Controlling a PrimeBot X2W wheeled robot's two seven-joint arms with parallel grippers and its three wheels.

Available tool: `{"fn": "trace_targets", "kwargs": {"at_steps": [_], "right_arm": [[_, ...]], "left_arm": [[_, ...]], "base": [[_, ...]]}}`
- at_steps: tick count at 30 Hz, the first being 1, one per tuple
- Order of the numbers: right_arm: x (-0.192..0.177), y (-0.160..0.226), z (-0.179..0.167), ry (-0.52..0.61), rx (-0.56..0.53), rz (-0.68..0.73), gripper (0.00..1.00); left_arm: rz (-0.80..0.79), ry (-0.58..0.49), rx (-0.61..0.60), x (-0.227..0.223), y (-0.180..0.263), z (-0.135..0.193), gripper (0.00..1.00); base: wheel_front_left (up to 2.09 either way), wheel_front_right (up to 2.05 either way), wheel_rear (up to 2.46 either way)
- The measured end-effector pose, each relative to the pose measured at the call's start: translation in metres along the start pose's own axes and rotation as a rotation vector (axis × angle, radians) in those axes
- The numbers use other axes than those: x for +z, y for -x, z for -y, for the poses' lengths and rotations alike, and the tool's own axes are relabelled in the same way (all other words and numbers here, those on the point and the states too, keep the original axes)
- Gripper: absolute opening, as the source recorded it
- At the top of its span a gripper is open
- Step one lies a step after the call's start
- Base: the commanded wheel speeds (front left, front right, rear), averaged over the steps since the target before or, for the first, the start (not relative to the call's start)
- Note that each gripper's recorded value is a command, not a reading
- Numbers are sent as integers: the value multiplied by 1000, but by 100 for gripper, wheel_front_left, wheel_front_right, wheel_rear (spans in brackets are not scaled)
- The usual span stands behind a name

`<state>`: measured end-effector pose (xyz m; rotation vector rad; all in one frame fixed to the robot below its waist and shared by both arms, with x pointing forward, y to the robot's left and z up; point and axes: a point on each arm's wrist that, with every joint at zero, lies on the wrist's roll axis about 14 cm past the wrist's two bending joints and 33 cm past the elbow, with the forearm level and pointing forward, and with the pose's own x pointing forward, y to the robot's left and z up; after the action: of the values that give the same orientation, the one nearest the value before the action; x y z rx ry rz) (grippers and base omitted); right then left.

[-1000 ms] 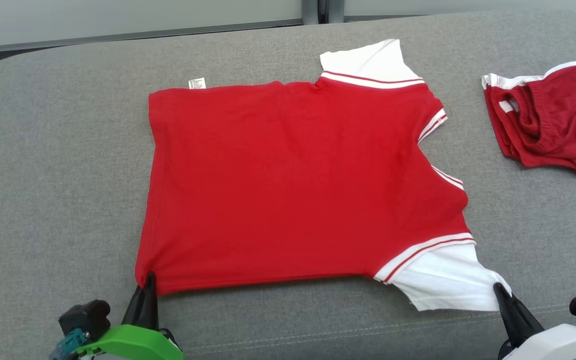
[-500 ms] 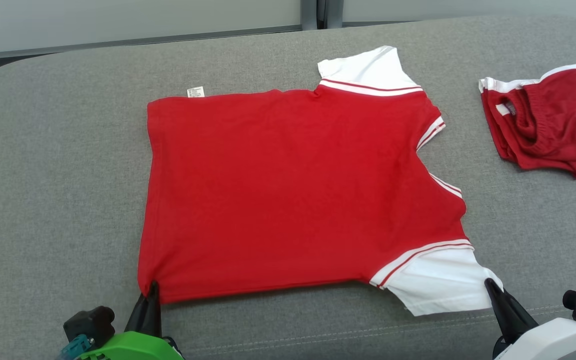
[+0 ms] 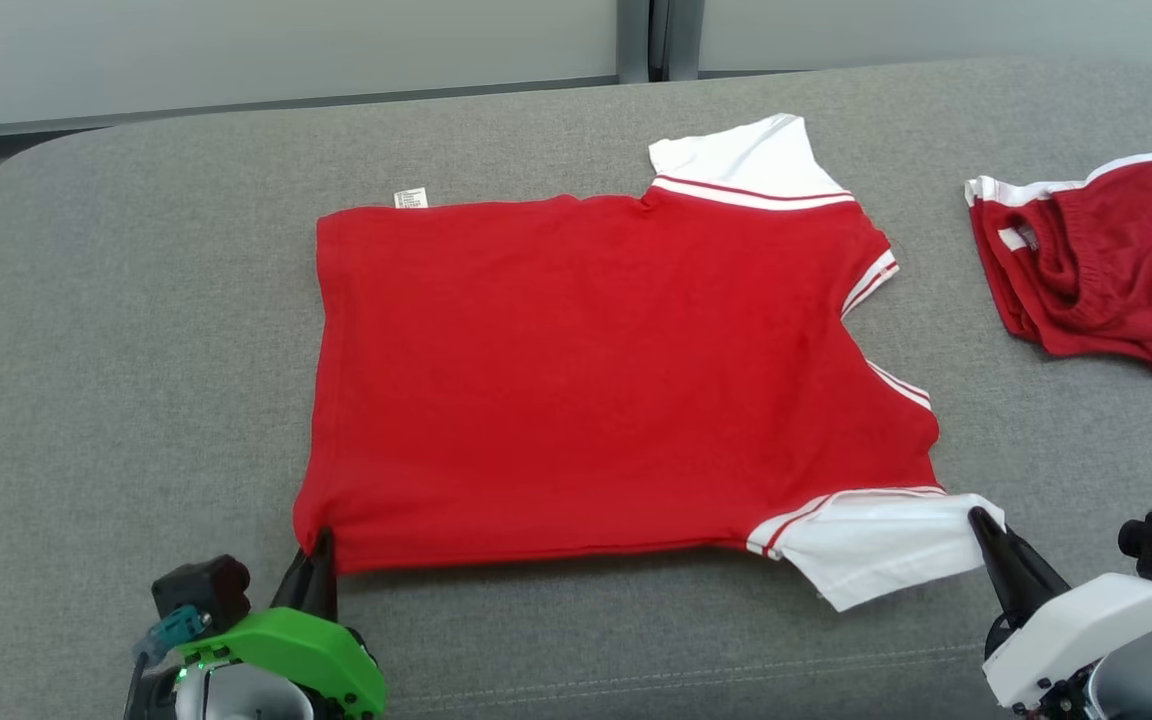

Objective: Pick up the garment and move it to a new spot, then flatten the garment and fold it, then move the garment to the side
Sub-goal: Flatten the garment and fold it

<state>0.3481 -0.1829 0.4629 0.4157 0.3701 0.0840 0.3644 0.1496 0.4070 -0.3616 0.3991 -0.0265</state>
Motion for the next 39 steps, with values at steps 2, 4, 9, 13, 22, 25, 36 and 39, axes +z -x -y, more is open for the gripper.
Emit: {"fn": "trace_targets", "kwargs": {"at_steps": [2, 4, 9, 13, 22, 25, 36, 39], "right_arm": [[3, -5, -1, 8, 7, -3, 0], [6, -11, -2, 24, 14, -9, 0], [19, -26, -3, 69, 28, -15, 0], [30, -42, -2, 103, 30, -28, 0], [45, -85, 5, 146, 14, -74, 0], [43, -98, 7, 150, 6, -99, 0], [34, -135, 16, 160, -15, -159, 29], [37, -144, 17, 155, -19, -159, 100]], "left_arm": [[-18, -6, -11, 0, -3, 5, 0], [-31, -17, -23, 1, -6, 9, 0], [-72, -52, -51, 6, -17, 17, 0], [-105, -69, -54, 16, -30, 19, 0], [-163, -53, -28, 28, -64, 26, 0], [-182, -35, -11, 25, -76, 28, 0], [-193, -37, 4, 22, -105, 31, 100], [-172, -50, 7, 29, -110, 29, 100]], "base": [[0, 0, 0], [0, 0, 0], [0, 0, 0], [0, 0, 0], [0, 0, 0], [0, 0, 0], [0, 0, 0], [0, 0, 0]]}}
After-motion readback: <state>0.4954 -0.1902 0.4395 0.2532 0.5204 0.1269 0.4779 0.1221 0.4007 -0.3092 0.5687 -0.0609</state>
